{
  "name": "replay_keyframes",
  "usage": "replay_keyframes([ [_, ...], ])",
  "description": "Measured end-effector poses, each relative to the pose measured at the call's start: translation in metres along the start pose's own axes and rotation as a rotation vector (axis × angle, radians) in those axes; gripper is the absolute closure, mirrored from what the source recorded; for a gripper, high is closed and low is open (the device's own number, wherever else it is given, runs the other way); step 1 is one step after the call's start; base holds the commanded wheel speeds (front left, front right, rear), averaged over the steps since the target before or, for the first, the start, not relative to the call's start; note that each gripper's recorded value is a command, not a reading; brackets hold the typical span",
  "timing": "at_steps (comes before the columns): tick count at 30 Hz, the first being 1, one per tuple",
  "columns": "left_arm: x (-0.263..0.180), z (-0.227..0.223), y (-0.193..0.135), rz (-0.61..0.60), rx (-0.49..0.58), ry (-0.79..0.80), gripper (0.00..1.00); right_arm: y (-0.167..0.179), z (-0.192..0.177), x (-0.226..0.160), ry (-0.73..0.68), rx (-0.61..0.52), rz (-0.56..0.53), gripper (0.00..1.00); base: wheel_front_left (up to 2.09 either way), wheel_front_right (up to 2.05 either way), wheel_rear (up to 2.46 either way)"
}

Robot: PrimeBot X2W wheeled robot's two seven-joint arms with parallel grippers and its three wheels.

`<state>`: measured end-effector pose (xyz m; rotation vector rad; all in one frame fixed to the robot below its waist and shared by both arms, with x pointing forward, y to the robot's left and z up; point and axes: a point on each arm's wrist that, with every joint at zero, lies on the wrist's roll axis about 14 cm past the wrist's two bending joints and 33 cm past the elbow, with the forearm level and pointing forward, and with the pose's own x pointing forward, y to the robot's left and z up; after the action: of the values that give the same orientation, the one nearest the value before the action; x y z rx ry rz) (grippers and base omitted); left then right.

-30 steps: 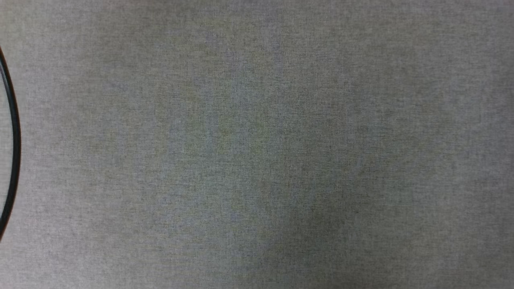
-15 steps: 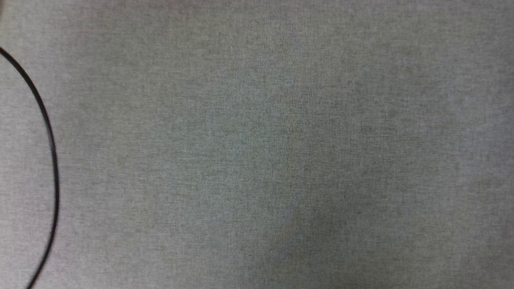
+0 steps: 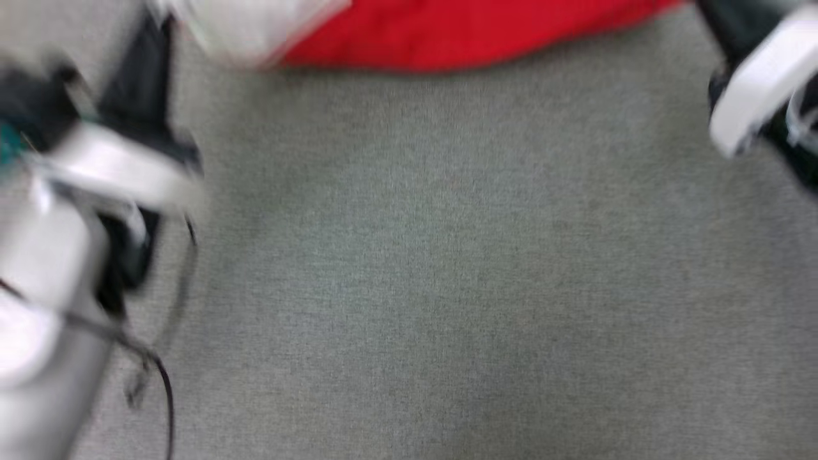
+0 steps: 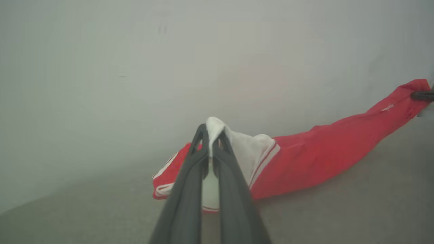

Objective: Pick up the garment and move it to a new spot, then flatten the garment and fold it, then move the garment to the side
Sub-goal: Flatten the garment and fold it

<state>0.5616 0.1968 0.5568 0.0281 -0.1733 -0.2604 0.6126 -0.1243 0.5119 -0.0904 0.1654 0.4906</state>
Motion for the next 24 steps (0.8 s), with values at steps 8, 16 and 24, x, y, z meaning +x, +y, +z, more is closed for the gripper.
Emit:
replay_keyframes([
  [8,-0.113,-0.037,-0.035,0.044,-0.145,0.216,1.00,0.034,-0.057,-0.078,0.158,0.053,0.031,1.00,0.00,0.00,0.00],
  [16,-0.195,-0.055,-0.062,0.082,-0.345,0.378,1.00,0.048,-0.096,-0.146,0.273,0.117,0.006,1.00,0.00,0.00,0.00],
  [24,-0.264,-0.074,-0.097,0.067,-0.529,0.558,1.00,0.057,-0.117,-0.200,0.328,0.185,-0.033,1.00,0.00,0.00,0.00],
])
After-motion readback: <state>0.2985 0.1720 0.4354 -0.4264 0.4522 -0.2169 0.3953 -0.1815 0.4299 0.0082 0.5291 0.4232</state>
